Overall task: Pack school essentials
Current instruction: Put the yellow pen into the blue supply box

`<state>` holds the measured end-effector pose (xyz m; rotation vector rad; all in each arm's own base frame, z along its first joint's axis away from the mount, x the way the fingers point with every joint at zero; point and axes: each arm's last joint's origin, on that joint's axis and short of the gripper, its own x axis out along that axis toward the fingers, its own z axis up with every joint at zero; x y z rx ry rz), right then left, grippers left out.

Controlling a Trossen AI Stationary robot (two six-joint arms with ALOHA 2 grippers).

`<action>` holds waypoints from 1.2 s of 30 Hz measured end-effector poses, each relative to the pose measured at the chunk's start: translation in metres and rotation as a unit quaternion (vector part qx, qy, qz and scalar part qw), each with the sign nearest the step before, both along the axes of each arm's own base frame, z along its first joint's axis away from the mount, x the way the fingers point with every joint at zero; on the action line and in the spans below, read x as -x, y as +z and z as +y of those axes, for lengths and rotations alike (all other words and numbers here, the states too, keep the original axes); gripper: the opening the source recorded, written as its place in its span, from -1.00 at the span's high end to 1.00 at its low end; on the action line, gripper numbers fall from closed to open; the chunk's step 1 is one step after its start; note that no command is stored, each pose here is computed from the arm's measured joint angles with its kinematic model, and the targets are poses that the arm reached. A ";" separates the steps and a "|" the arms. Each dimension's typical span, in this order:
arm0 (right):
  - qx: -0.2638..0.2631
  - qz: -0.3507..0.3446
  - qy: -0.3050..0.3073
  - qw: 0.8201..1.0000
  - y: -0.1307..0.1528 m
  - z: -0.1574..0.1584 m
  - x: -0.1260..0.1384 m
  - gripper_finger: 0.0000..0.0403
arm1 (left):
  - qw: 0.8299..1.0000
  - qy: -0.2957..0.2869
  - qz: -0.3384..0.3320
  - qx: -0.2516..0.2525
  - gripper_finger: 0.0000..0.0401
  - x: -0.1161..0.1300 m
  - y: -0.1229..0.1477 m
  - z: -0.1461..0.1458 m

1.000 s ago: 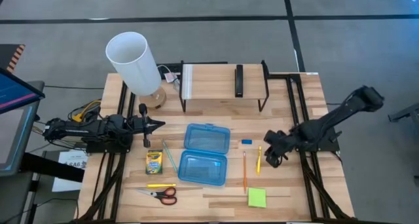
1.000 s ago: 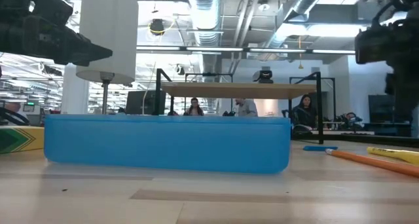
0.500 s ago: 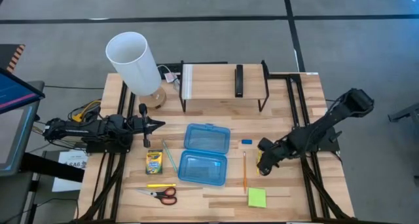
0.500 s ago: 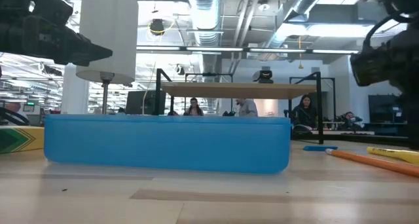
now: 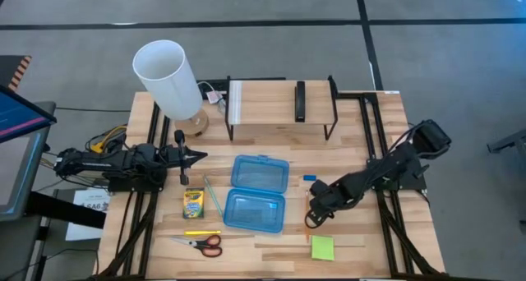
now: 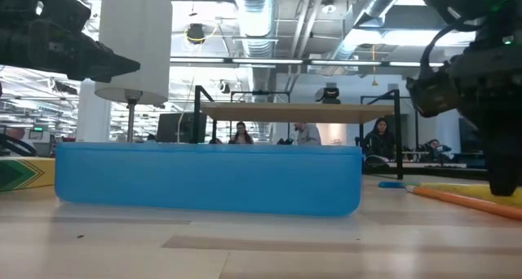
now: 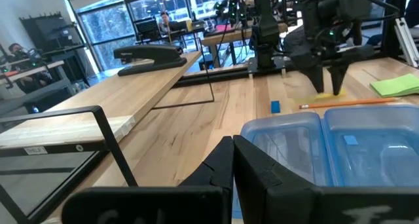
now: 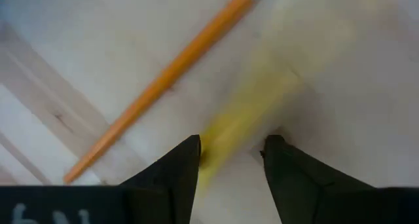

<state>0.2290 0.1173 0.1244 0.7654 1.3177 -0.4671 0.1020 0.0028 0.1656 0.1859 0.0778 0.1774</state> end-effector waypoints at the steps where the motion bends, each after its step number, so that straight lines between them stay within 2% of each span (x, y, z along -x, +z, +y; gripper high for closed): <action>1: 0.003 0.004 0.000 1.000 -0.001 -0.001 0.000 0.07 | 1.000 0.000 0.000 0.000 1.00 0.000 0.000 0.000; 6: 0.008 0.021 0.000 1.000 0.000 -0.004 0.005 0.21 | 1.000 0.000 0.000 0.000 1.00 0.000 0.000 0.000; 18: 0.027 0.036 0.022 0.999 0.015 -0.011 0.018 0.88 | 1.000 0.000 0.000 0.000 1.00 0.000 0.000 0.000; 25: 0.032 0.045 0.012 0.998 0.032 -0.018 0.032 0.91 | 1.000 0.000 0.000 0.000 1.00 0.000 0.000 0.000; 29: 0.039 0.004 0.007 0.999 0.049 -0.022 0.038 0.88 | 1.000 0.000 0.000 0.000 1.00 0.000 0.000 0.000; 32: 0.041 -0.063 0.031 0.997 0.064 -0.022 0.034 0.89 | 1.000 0.000 0.000 0.000 1.00 0.000 0.000 0.000; 36: 0.055 -0.156 0.068 0.984 0.088 -0.019 0.017 0.88 | 1.000 0.000 0.000 0.000 1.00 0.000 0.000 0.000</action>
